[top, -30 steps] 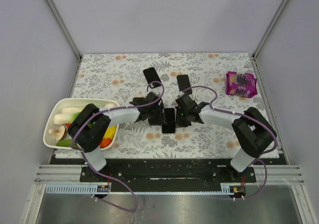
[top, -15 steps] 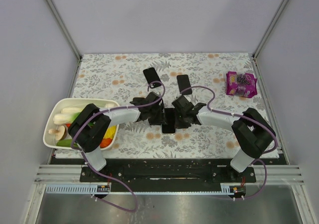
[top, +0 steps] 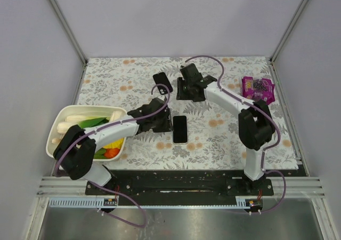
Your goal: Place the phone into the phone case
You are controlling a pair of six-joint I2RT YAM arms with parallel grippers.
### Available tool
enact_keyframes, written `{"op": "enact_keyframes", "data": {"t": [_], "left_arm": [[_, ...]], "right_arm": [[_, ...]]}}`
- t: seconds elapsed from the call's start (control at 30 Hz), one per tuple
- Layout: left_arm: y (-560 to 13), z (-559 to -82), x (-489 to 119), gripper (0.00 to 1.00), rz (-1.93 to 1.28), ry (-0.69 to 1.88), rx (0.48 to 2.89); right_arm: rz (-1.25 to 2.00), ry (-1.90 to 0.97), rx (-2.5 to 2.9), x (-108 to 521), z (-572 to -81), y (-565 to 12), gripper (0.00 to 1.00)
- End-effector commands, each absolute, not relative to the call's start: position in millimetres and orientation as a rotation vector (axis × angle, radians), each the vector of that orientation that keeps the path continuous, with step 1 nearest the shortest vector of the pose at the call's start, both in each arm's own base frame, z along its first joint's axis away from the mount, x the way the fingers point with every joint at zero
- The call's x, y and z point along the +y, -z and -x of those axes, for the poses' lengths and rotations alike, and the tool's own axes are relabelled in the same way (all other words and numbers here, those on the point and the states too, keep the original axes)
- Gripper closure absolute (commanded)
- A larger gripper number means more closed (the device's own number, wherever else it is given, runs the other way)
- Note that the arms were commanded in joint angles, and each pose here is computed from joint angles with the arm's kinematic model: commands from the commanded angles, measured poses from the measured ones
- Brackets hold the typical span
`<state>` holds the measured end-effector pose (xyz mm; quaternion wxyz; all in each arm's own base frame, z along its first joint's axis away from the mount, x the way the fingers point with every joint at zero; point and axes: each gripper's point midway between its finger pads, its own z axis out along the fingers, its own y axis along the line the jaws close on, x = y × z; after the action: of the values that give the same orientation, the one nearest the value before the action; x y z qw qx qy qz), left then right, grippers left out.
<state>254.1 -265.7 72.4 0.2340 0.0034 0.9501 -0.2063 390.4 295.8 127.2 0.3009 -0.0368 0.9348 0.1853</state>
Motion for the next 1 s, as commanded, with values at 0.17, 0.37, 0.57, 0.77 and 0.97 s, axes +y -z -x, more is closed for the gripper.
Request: {"op": "enact_keyframes", "data": {"t": [0.17,0.37,0.57,0.77,0.97], "left_arm": [[-65,-194,-275,0.57,-0.084,0.597,2.643],[-45,-178,-294,0.6,-0.12,0.621,2.689],[-31,-182,-300,0.62,-0.137,0.579,2.723],[-20,-194,-300,0.63,-0.144,0.479,2.735],[-15,-216,-283,0.64,-0.094,0.376,2.732]], "right_arm": [[0.285,-0.427,2.66,304,-410,-64,0.63],[0.311,-0.44,2.734,305,-399,-37,0.65],[0.388,-0.429,2.786,298,-383,-23,0.65],[0.412,-0.464,2.845,294,-364,-15,0.65],[0.359,-0.454,2.884,280,-342,-14,0.66]]}}
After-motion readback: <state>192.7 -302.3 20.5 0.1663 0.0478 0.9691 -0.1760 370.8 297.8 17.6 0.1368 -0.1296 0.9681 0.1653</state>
